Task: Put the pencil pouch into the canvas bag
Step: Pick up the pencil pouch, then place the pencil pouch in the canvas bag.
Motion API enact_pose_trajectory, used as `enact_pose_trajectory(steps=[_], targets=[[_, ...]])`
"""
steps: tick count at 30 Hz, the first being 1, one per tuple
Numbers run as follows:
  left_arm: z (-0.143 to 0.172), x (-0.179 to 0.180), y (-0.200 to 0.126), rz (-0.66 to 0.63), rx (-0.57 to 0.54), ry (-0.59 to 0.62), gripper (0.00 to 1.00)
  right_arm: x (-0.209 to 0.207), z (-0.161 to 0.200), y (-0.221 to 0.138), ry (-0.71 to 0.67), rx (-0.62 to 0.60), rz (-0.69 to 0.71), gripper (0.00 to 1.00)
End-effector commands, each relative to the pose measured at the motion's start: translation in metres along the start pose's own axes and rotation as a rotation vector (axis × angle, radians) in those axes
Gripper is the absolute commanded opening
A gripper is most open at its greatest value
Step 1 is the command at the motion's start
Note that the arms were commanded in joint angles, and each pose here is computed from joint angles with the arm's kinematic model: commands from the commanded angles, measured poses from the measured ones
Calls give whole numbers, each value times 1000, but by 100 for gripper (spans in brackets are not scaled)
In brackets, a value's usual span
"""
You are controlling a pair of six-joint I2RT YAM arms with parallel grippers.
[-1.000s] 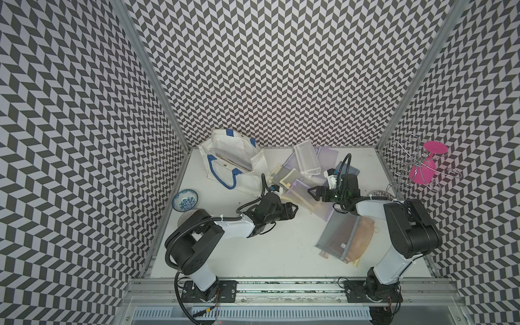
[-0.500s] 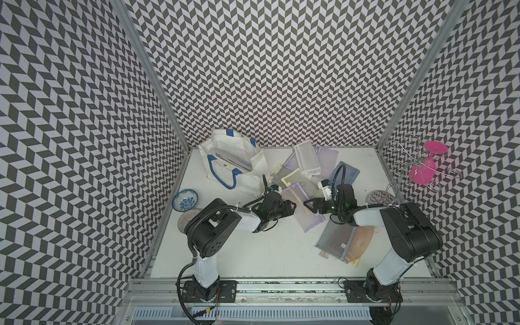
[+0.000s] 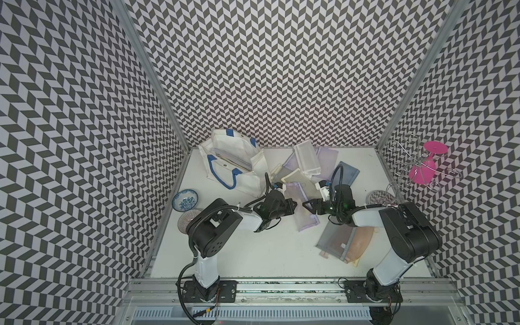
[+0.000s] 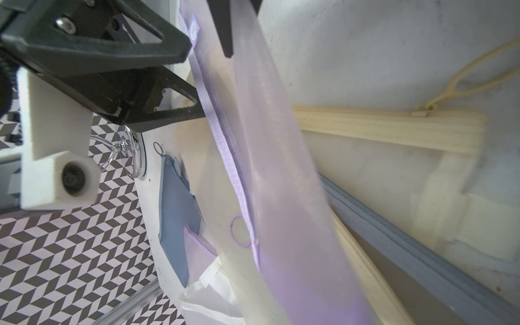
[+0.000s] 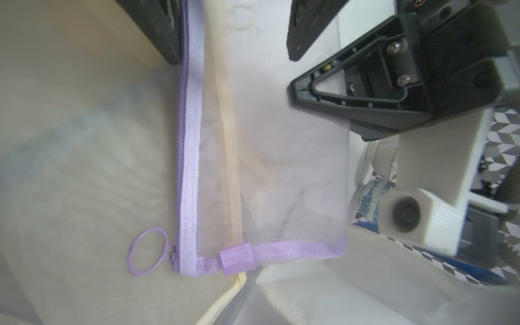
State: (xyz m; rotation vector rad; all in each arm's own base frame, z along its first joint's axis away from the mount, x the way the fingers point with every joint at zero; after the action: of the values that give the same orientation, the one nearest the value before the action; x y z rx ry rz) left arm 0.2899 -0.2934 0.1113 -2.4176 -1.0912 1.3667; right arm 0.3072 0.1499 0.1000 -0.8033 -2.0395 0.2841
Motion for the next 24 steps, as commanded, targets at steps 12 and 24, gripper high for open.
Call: enact_pose_trajectory(steps=[12,24], targets=[[-21,-66,-138,-27,-107,210,0,71,-32,-77,-270,-404,-73,90],[-165,-102,-258,22,-405,244,0,88,-27,-98,-333,-510,-121,92]])
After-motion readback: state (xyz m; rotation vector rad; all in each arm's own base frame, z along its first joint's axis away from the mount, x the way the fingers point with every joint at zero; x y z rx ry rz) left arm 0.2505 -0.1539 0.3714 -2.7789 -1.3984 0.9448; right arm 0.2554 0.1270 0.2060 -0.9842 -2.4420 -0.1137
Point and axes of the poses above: each gripper's point midway between its finger pads, its own y axis out along the fingers, its own x axis along the line the jaws close on, z = x × y, the point moved 8 cm from there along -y, back along the fingers, and after that the axes turned 4 degrees about y, right-handed, at the moved point
